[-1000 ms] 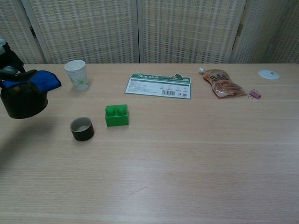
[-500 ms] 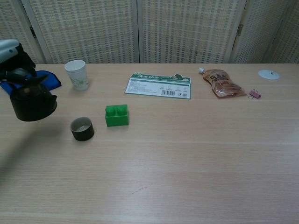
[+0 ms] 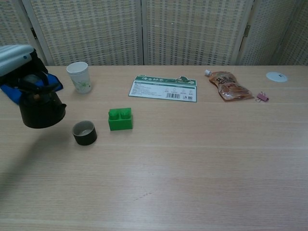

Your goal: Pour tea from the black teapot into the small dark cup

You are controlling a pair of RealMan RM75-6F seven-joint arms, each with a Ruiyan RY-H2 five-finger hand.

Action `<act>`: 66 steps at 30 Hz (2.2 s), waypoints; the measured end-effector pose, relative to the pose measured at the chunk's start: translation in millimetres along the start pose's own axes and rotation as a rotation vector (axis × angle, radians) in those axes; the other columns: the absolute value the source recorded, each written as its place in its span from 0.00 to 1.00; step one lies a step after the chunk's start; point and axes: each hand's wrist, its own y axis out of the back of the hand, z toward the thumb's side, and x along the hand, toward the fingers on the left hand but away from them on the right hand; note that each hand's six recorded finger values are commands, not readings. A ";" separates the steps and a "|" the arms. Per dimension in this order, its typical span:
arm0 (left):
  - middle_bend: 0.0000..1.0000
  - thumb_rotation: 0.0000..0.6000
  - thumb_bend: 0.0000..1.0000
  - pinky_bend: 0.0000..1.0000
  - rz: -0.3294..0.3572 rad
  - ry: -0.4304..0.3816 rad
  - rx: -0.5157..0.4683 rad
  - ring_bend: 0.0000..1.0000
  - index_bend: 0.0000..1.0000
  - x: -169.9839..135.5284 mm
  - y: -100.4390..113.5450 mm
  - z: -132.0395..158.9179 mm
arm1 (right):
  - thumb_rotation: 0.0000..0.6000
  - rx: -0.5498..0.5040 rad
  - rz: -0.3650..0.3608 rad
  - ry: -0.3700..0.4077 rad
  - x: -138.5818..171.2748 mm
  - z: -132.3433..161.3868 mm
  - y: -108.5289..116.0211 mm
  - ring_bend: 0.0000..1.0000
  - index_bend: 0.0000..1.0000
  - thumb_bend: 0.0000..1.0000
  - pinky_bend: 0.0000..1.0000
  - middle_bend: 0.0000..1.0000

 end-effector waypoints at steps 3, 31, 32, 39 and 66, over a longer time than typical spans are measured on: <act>1.00 0.66 0.36 0.52 -0.004 -0.006 0.015 1.00 1.00 0.7 -1.6 2.1 | 1.00 0.000 0.001 -0.001 0.0 -0.8 -0.3 0.25 0.34 0.10 0.26 0.30; 1.00 0.64 0.36 0.52 0.030 -0.116 0.169 1.00 1.00 14.9 -11.4 34.7 | 1.00 0.005 -0.038 -0.016 -2.4 -4.3 9.1 0.24 0.34 0.09 0.26 0.30; 1.00 0.64 0.36 0.52 0.032 -0.118 0.176 1.00 1.00 15.4 -11.7 35.0 | 1.00 0.005 -0.036 -0.017 -2.2 -4.4 8.6 0.24 0.34 0.09 0.26 0.30; 1.00 0.65 0.36 0.52 0.051 -0.130 0.234 1.00 1.00 18.3 -13.3 34.5 | 1.00 0.004 -0.030 -0.022 -1.0 -5.2 6.9 0.24 0.34 0.09 0.26 0.30; 1.00 0.84 0.37 0.52 0.068 -0.138 0.303 1.00 1.00 23.0 -19.6 40.6 | 1.00 0.002 -0.026 -0.030 1.4 -7.7 5.5 0.24 0.34 0.08 0.26 0.30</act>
